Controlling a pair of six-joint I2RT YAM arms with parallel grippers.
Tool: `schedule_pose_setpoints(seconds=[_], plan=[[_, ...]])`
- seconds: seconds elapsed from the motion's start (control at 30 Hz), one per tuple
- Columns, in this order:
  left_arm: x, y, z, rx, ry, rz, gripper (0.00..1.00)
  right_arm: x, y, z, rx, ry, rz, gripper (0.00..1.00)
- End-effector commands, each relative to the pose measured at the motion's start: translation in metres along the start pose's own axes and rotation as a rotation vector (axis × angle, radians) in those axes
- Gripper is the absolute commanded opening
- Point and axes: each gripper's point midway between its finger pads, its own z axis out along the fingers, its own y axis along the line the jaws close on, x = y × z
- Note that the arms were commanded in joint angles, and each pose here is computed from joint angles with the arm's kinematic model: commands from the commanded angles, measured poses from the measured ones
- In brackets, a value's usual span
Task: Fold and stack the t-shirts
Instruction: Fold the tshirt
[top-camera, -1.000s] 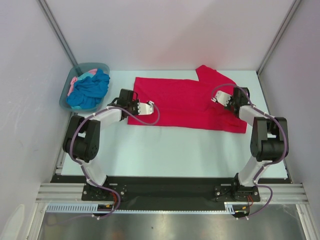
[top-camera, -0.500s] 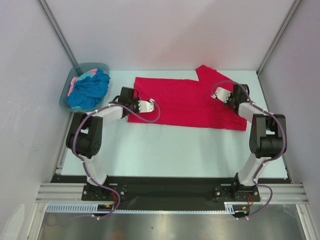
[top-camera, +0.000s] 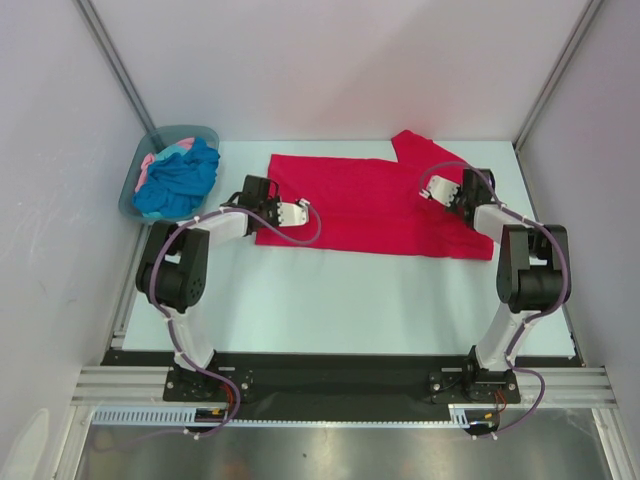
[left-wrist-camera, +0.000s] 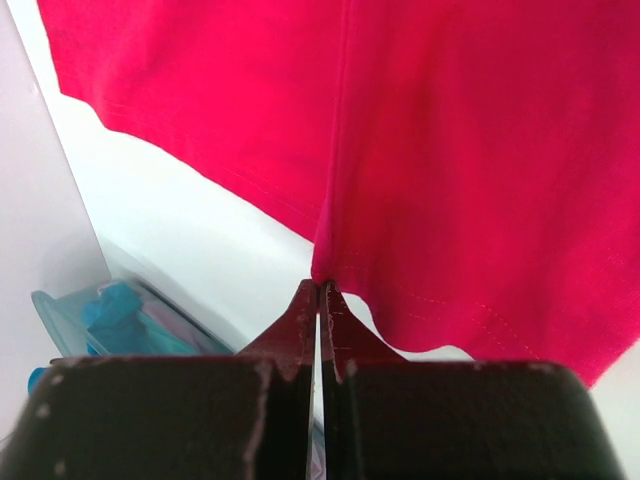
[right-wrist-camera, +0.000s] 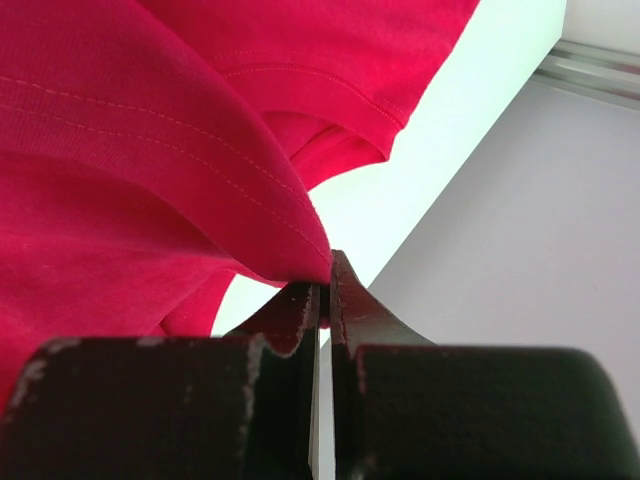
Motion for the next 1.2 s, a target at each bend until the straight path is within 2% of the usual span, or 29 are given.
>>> schedule_pose_setpoints(seconds=[0.0, 0.57, 0.6, 0.77, 0.9, 1.17], plan=[[0.006, 0.026, -0.004, -0.071, 0.023, 0.005, 0.00, -0.011, -0.025, -0.002, 0.068, -0.019, 0.020, 0.00], [0.010, 0.021, 0.010, -0.059, 0.045, -0.003, 0.00, -0.016, -0.021, 0.013, 0.052, -0.019, 0.017, 0.00], [0.009, 0.021, 0.011, -0.057, 0.044, -0.003, 0.00, -0.029, -0.017, 0.013, 0.046, -0.037, -0.003, 0.00], [0.009, 0.025, 0.012, -0.067, 0.047, -0.004, 0.00, -0.037, -0.021, 0.019, 0.063, -0.054, -0.003, 0.00], [0.010, 0.028, 0.013, -0.077, 0.054, -0.004, 0.08, -0.040, -0.019, 0.023, 0.058, -0.054, -0.006, 0.00], [0.010, 0.028, 0.014, -0.079, 0.053, -0.004, 0.07, -0.044, -0.020, 0.027, 0.066, -0.061, -0.007, 0.00]])
